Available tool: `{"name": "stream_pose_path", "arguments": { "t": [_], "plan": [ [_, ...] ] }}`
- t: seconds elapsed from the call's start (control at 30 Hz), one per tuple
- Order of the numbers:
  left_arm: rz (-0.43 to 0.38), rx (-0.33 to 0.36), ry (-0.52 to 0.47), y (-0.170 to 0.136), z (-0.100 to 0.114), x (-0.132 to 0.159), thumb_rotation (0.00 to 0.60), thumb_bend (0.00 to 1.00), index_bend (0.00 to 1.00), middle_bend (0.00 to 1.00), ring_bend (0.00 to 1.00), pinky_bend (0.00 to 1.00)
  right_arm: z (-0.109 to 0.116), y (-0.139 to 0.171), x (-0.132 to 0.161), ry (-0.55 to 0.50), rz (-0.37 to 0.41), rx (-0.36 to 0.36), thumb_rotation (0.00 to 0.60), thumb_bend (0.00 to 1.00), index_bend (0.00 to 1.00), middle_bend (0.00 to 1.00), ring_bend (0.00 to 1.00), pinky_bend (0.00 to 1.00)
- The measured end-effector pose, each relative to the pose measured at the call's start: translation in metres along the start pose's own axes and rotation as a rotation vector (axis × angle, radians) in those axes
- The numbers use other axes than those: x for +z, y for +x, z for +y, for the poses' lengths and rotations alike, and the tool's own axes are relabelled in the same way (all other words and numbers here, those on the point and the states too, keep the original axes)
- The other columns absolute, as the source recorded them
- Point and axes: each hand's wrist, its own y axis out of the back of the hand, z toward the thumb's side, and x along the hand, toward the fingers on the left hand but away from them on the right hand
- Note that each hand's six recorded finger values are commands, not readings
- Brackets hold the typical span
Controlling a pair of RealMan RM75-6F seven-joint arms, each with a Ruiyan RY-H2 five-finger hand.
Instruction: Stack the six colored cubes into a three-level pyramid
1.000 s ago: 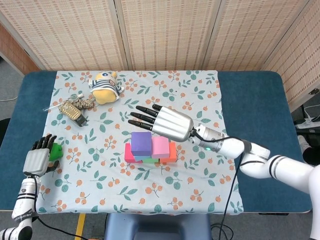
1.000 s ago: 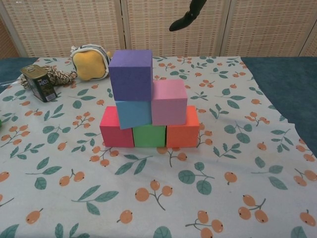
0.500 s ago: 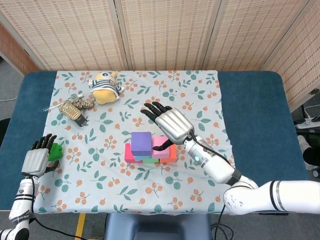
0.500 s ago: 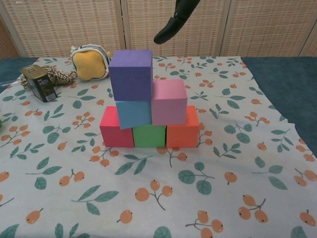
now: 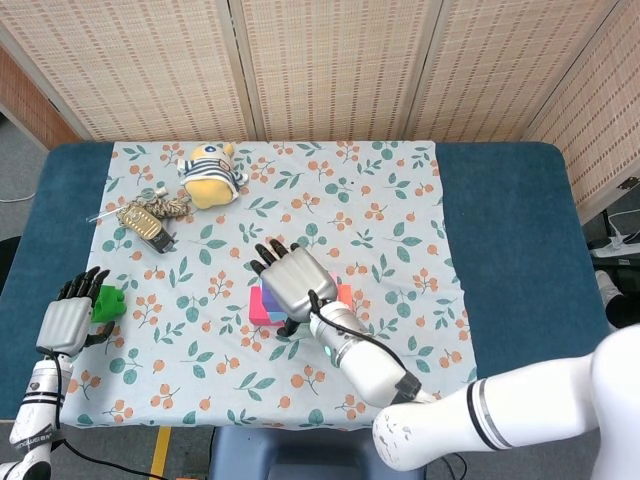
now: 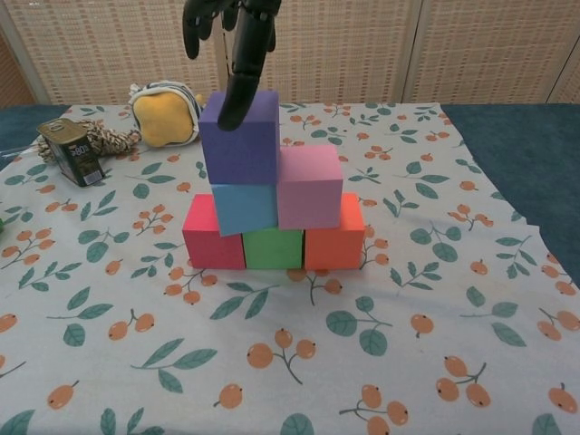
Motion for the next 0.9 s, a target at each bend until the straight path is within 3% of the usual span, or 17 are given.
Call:
{"name": "stream_pose_path", "arguments": {
  "t": [0.33, 0.53, 0.9],
  "plan": [
    [-0.003, -0.001, -0.002, -0.001, 0.0, 0.0, 0.6, 0.36, 0.0, 0.0, 0.0, 0.13, -0.013, -0.015, -0.006, 0.082, -0.12, 0.035, 0.452, 0.0, 0.12, 0.0, 0.0, 0.23],
    [-0.005, -0.004, -0.002, 0.0, 0.0, 0.001, 0.6, 0.36, 0.0, 0.0, 0.01, 0.13, -0.016, -0.017, -0.007, 0.075, -0.136, 0.05, 0.455, 0.0, 0.13, 0.0, 0.0, 0.23],
    [-0.004, -0.001, -0.002, -0.001, 0.001, 0.0, 0.6, 0.36, 0.0, 0.0, 0.01, 0.13, -0.029, -0.033, -0.012, 0.012, -0.186, 0.09, 0.462, 0.0, 0.28, 0.0, 0.0, 0.25]
  ]
}}
